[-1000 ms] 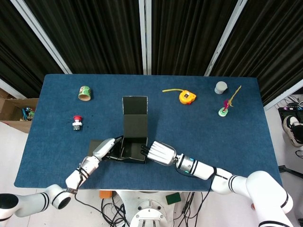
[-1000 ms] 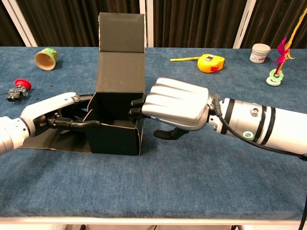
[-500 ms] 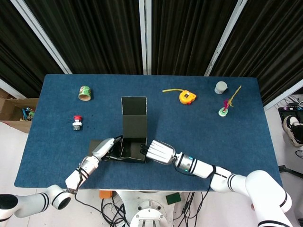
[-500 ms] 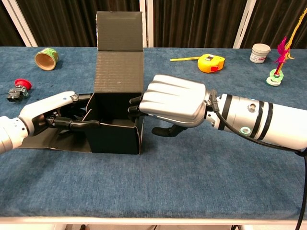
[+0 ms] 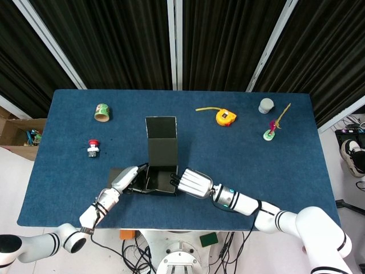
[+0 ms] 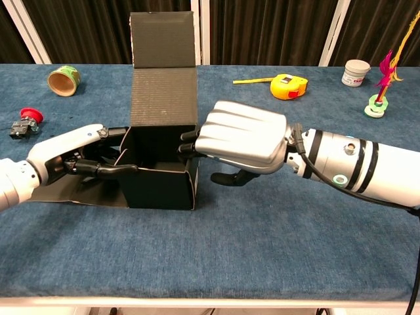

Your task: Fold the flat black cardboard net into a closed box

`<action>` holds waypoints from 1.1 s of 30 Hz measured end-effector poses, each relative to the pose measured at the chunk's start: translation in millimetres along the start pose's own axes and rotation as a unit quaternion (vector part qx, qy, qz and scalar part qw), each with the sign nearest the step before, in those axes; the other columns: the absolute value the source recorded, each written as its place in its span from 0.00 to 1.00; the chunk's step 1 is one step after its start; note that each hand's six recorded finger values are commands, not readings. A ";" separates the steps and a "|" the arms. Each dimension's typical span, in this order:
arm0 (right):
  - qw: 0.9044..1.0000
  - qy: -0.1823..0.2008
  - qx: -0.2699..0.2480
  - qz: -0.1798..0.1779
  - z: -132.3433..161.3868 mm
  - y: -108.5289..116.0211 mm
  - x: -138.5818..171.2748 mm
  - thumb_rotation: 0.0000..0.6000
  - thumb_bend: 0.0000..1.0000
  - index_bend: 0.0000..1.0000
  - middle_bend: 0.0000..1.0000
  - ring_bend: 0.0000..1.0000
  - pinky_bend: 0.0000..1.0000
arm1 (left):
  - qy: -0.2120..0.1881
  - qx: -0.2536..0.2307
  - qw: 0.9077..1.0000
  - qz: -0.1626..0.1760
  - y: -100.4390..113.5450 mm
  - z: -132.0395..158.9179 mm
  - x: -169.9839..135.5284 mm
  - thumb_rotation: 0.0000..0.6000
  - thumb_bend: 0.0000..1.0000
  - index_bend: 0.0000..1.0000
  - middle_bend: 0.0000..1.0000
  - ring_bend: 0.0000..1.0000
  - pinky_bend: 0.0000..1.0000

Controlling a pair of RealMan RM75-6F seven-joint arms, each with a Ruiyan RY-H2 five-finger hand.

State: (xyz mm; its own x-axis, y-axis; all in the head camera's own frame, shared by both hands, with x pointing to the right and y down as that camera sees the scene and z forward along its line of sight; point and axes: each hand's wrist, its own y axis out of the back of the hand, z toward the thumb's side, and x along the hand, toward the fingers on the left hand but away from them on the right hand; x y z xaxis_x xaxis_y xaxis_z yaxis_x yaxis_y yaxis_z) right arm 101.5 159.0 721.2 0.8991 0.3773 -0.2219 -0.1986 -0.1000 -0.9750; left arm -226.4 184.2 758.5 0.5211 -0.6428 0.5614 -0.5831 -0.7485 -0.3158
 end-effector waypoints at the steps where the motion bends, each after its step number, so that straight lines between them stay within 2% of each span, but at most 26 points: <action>1: 1.000 -0.005 -0.001 -0.004 -1.5 2.0 0.9 1.00 0.30 0.83 0.67 0.83 1.00 | 0.000 0.000 1.000 0.001 0.5 0.2 0.1 0.77 0.05 0.41 0.43 0.56 0.89; 2: 1.000 -0.009 -0.002 -0.006 -2.9 3.3 1.6 1.00 0.27 0.74 0.60 0.82 1.00 | 0.000 0.001 1.000 0.003 1.0 0.4 0.2 0.78 0.05 0.41 0.43 0.56 0.89; 3: 1.000 -0.014 -0.003 -0.006 -4.7 4.1 2.3 1.00 0.22 0.55 0.46 0.80 1.00 | 0.000 0.002 1.000 0.004 1.6 0.8 0.5 0.78 0.05 0.39 0.43 0.56 0.88; 5: 1.000 -0.024 -0.003 -0.004 -8.5 5.7 3.7 1.00 0.14 0.34 0.30 0.77 1.00 | 0.001 0.006 1.000 0.006 2.2 1.5 1.0 0.78 0.05 0.37 0.42 0.56 0.88; 8: 0.999 -0.036 -0.007 -0.002 -12.4 8.9 5.7 1.00 0.08 0.15 0.19 0.75 1.00 | 0.002 0.015 1.000 0.008 3.2 2.6 1.9 0.78 0.05 0.30 0.39 0.54 0.84; 9: 0.999 -0.040 -0.008 -0.001 -13.7 9.6 6.6 1.00 0.06 0.08 0.16 0.75 1.00 | 0.002 0.019 1.000 0.008 3.4 3.1 2.0 0.78 0.05 0.28 0.37 0.52 0.83; 11: 0.999 -0.051 -0.011 0.004 -17.6 10.2 9.7 1.00 0.05 0.02 0.14 0.74 1.00 | 0.003 0.025 1.000 0.007 3.4 4.4 1.7 0.77 0.05 0.23 0.31 0.42 0.80; 14: 0.997 -0.068 -0.021 0.008 -24.3 9.9 16.2 1.00 0.03 0.00 0.12 0.74 1.00 | 0.004 0.034 0.999 0.006 3.8 6.6 0.3 0.75 0.05 0.19 0.24 0.29 0.73; 18: 0.996 -0.085 -0.032 0.002 -30.5 12.1 23.5 1.00 0.03 0.00 0.11 0.74 1.00 | 0.005 0.045 0.999 0.007 4.3 10.3 -3.4 0.72 0.05 0.16 0.18 0.21 0.59; 21: 0.994 -0.100 -0.049 -0.007 -35.1 15.2 31.1 1.00 0.03 0.00 0.11 0.74 1.00 | 0.007 0.053 0.999 0.008 5.4 12.5 -7.2 0.70 0.05 0.14 0.15 0.18 0.53; 26: 0.984 -0.134 -0.115 -0.021 -41.5 17.5 49.1 1.00 0.03 0.00 0.13 0.73 1.00 | 0.009 0.070 0.997 0.019 13.1 15.3 -16.4 0.68 0.05 0.14 0.14 0.18 0.52; 30: 0.963 -0.173 -0.206 -0.026 -45.1 14.1 67.7 1.00 0.03 0.00 0.15 0.72 1.00 | 0.007 0.093 0.995 0.043 27.4 18.4 -28.7 0.67 0.05 0.14 0.14 0.18 0.52; 33: 0.933 -0.210 -0.292 -0.027 -47.5 7.7 81.6 1.00 0.02 0.01 0.16 0.72 1.00 | 0.004 0.109 0.992 0.070 40.9 21.3 -39.6 0.68 0.05 0.14 0.14 0.18 0.52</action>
State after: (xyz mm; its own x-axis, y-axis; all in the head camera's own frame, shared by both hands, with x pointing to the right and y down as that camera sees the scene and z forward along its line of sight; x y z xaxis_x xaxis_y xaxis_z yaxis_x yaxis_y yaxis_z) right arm 191.8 145.3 696.2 0.6454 0.7115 -0.2778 0.1999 -0.5083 -0.8377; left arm -257.5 175.5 707.0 0.4385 -0.7424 0.5065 -0.5009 -0.6698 -0.5482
